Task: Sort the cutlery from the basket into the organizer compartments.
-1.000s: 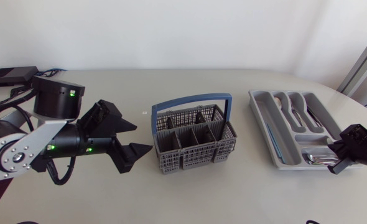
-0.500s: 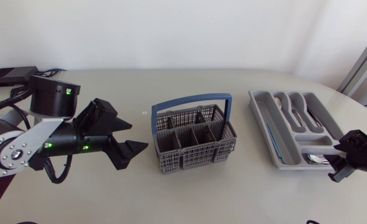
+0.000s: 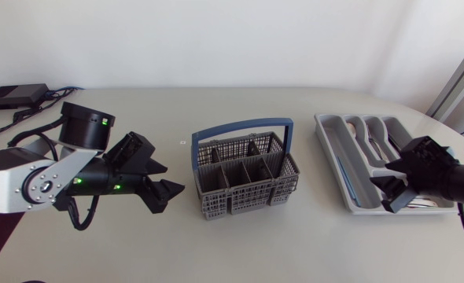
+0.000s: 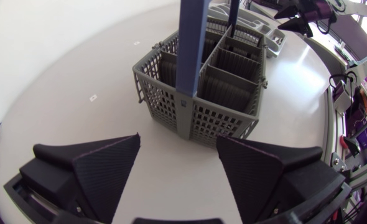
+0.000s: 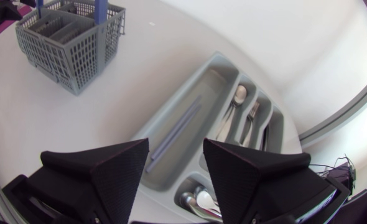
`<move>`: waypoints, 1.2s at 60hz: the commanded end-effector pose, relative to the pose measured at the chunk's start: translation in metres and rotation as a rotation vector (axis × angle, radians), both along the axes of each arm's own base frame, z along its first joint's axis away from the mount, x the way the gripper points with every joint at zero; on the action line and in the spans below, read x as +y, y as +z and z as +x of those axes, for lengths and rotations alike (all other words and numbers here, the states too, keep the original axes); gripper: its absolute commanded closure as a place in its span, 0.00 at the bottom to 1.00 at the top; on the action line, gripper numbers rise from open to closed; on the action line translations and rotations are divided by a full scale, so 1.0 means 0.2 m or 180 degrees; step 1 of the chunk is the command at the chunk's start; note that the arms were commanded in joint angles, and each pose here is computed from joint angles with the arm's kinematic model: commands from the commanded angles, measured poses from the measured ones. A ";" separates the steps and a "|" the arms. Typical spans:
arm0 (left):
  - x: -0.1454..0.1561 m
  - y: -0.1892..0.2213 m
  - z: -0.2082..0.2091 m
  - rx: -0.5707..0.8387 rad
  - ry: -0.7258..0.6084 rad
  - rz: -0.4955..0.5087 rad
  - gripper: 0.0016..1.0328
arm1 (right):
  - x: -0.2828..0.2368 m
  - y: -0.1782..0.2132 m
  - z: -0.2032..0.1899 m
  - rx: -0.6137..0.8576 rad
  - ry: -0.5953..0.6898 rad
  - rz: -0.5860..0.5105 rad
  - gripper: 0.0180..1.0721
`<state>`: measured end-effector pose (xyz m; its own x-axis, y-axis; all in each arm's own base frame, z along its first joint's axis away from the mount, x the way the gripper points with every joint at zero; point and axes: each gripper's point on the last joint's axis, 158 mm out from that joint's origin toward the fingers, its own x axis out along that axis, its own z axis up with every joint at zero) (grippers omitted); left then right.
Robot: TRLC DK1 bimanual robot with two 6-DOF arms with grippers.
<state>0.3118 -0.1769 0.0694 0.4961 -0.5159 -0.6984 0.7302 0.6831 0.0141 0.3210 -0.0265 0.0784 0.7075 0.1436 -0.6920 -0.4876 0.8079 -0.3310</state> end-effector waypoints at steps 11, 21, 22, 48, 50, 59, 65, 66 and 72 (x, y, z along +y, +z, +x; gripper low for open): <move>0.01 -0.05 0.09 0.0117 0.0161 -0.0022 0.65 | 0.38 0.11 0.10 0.0069 0.0102 0.0461 0.73; -0.02 -0.09 0.14 0.0198 0.0191 -0.0038 0.90 | 0.53 0.05 0.16 0.0251 0.0139 0.0671 0.95; -0.02 -0.09 0.14 0.0200 0.0189 -0.0041 0.90 | 0.54 0.04 0.16 0.0272 0.0143 0.0682 0.95; -0.21 -0.18 0.18 0.0417 0.0023 -0.0057 0.97 | 0.86 -0.14 0.20 0.0736 0.0304 0.0881 0.95; -0.21 -0.18 0.19 0.0403 0.0023 -0.0063 0.97 | 0.88 -0.15 0.19 0.0767 0.0314 0.0863 0.95; -0.15 -0.16 0.28 0.0337 0.0165 -0.0100 0.97 | 0.99 -0.19 0.15 0.0843 0.0399 0.0795 0.95; -0.08 -0.14 0.34 0.0314 0.0255 -0.0155 0.97 | 1.05 -0.19 0.13 0.0850 0.0432 0.0793 0.95; -0.06 -0.14 0.35 0.0316 0.0277 -0.0168 0.97 | 1.06 -0.19 0.13 0.0846 0.0436 0.0798 0.95; 0.01 -0.13 0.39 0.0286 0.0346 -0.0189 0.97 | 1.12 -0.18 0.14 0.0827 0.0448 0.0774 0.95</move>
<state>0.3723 -0.1773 0.0314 0.4604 -0.4785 -0.7477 0.6448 0.7592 -0.0888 0.3448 0.1815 0.0399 0.4734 0.3971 -0.7862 -0.6445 0.7646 -0.0019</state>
